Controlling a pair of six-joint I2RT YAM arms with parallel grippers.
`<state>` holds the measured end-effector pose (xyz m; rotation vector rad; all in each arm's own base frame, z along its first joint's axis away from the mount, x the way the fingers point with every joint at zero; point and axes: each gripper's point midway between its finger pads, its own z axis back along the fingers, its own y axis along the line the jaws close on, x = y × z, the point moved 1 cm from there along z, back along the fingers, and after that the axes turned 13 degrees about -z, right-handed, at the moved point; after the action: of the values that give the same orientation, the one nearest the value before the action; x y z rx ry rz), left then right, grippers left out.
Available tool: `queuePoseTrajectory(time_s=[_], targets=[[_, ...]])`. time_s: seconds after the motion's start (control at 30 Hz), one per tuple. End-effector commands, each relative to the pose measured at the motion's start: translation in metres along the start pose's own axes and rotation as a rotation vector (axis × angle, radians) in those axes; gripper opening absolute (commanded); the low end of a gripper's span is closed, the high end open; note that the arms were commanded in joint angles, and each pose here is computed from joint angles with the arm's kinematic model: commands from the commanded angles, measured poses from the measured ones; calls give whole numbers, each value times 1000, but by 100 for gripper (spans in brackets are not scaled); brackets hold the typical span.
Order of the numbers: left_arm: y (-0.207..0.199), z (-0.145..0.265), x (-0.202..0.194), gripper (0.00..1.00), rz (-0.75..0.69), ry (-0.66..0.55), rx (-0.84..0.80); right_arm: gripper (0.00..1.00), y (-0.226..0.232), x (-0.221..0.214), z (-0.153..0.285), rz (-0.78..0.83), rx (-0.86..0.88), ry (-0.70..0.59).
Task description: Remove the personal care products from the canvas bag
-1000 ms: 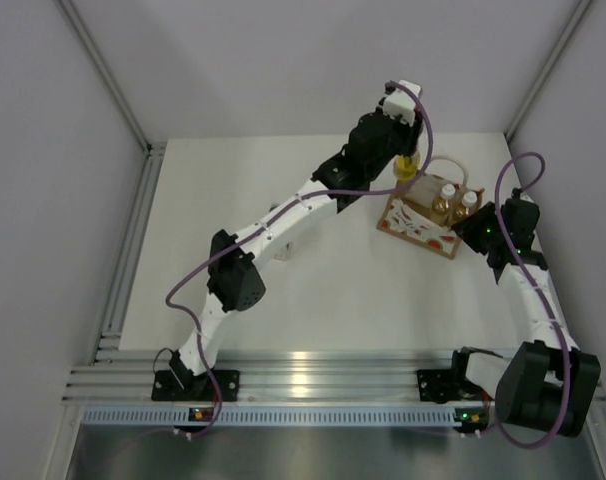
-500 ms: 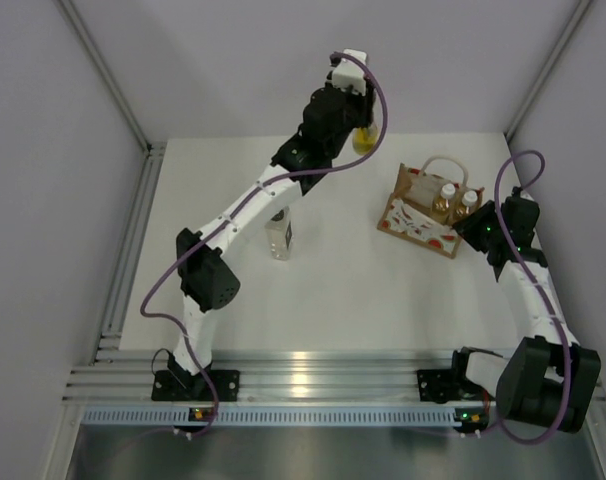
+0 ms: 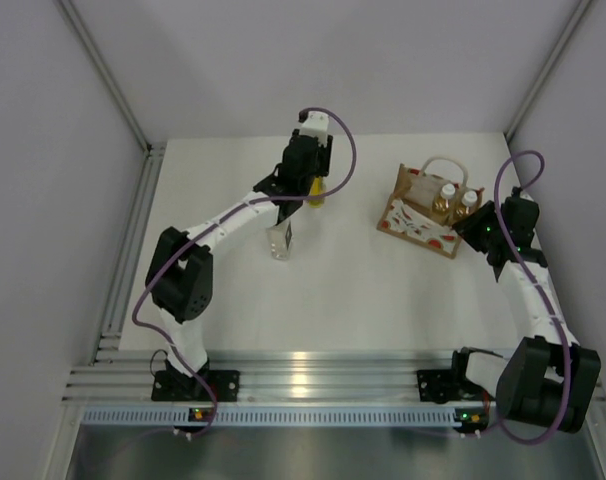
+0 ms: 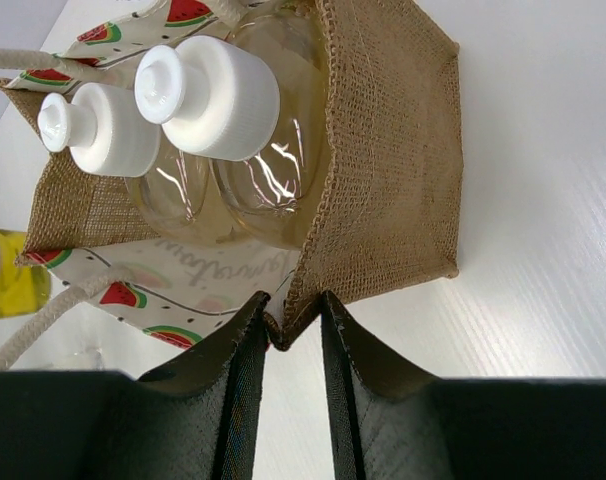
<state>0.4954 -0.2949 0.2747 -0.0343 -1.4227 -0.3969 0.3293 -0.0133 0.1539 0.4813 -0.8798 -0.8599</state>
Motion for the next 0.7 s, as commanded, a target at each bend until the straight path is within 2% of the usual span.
queuePoseTrajectory(time_s=[0.0,0.17,0.37,0.67], targets=[[38,40,101,0,159,-352,94,27,20,19,1,36,47,-60],[35,45,59,0,166,-332,94,27,21,20,2,38,52,-63],[36,57,43,0,204,-380,95,27,21,19,2,39,52,-61],[35,57,6,0,191,-320,117,27,23,21,4,38,57,-69]])
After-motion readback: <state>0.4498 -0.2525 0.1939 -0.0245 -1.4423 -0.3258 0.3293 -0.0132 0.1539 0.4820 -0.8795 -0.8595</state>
